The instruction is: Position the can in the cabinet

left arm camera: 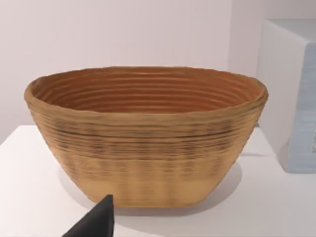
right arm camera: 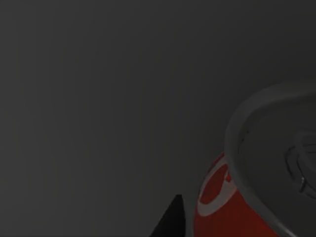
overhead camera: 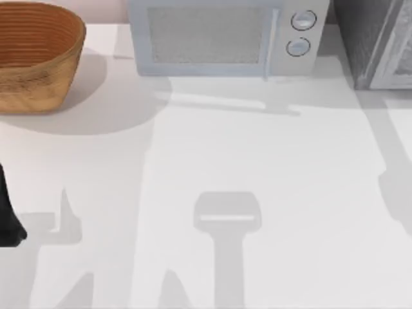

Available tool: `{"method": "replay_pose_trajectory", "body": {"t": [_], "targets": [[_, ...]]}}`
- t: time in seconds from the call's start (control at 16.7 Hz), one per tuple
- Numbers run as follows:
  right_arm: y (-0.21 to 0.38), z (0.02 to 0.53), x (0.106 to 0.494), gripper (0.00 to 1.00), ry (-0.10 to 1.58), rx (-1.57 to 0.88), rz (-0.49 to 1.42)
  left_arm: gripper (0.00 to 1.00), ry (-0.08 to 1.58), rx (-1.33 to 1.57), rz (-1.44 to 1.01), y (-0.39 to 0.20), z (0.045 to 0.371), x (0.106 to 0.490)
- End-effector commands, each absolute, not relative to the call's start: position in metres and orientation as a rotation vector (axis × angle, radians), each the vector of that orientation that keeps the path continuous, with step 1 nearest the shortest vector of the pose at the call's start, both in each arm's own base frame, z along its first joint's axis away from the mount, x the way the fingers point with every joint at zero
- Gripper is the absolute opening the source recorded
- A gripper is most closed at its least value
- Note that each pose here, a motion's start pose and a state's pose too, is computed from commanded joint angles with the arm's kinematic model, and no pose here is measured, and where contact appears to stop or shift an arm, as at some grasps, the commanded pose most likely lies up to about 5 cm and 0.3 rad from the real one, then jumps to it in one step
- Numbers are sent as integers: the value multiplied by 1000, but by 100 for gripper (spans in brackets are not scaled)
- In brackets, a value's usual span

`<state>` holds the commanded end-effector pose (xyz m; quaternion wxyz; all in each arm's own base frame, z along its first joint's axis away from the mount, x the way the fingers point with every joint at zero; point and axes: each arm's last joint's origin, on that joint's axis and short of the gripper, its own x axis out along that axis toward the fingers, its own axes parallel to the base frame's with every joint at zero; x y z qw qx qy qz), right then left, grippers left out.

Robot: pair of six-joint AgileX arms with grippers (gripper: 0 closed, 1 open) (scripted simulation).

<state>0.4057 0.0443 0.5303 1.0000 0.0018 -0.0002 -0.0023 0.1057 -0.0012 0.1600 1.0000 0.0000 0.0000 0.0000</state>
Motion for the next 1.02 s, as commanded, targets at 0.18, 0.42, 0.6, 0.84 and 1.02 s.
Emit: {"method": "replay_pose_trajectory", "body": {"t": [0.18,0.42,0.6,0.84,1.02], "targets": [[44,530,406,38,0,4,-5,100,0,0,0,-1,160,106],[44,530,406,68,0,4,-5,100,0,0,0,-1,160,106],[44,530,406,90,0,4,-5,100,0,0,0,-1,160,106],[44,530,406,100,0,4,-5,100,0,0,0,-1,160,106],[44,530,406,100,0,4,-5,100,0,0,0,-1,160,106]]}}
